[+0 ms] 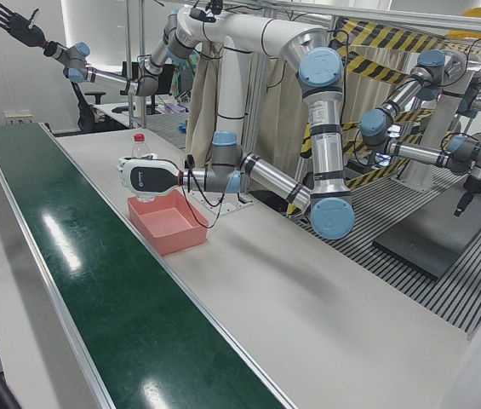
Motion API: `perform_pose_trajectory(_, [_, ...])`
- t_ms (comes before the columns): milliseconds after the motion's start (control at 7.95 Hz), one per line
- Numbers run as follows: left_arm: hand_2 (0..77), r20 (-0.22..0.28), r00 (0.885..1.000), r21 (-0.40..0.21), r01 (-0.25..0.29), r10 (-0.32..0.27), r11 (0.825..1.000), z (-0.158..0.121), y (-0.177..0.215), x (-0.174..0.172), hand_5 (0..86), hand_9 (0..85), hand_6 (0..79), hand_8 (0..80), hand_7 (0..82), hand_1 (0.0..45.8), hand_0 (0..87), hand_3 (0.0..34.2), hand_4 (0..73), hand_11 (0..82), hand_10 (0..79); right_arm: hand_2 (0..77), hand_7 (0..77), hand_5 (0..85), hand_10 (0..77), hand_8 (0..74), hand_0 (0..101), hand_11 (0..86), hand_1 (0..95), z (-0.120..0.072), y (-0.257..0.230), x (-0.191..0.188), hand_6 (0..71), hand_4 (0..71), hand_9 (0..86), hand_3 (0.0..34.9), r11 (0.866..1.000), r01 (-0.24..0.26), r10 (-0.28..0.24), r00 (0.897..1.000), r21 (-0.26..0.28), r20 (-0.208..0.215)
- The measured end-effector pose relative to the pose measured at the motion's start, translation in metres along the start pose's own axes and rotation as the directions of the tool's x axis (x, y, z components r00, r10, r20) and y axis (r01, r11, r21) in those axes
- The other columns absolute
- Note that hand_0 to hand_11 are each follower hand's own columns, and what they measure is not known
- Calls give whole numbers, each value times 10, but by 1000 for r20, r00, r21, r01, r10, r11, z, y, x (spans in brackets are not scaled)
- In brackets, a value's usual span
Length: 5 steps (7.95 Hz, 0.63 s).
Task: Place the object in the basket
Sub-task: 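Carry the bottle with the left hand down into the pink tray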
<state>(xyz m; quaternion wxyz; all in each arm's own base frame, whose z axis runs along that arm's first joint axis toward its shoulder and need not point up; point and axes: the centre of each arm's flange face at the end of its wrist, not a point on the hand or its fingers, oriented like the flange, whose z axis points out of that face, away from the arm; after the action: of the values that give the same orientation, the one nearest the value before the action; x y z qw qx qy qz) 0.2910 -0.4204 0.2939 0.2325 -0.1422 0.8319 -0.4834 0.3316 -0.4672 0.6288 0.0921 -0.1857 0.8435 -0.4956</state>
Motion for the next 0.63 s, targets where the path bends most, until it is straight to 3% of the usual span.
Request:
perform_pose_trajectory(377, [496, 145, 989, -53, 21, -13, 998, -8, 35, -82, 573, 573, 469, 475, 442, 125, 562, 0, 447, 540, 376, 11, 5, 0, 0, 0, 3, 0, 0, 0, 0, 0, 0, 5, 0, 2, 1000, 0, 0, 1000, 0, 0])
perform_pose_trajectory(629, [496, 189, 982, -64, 17, -5, 998, -15, 44, -107, 567, 573, 458, 475, 447, 125, 562, 0, 447, 535, 382, 11, 5, 0, 5, 0, 3, 0, 0, 0, 0, 0, 0, 5, 0, 1, 1000, 0, 0, 1000, 0, 0])
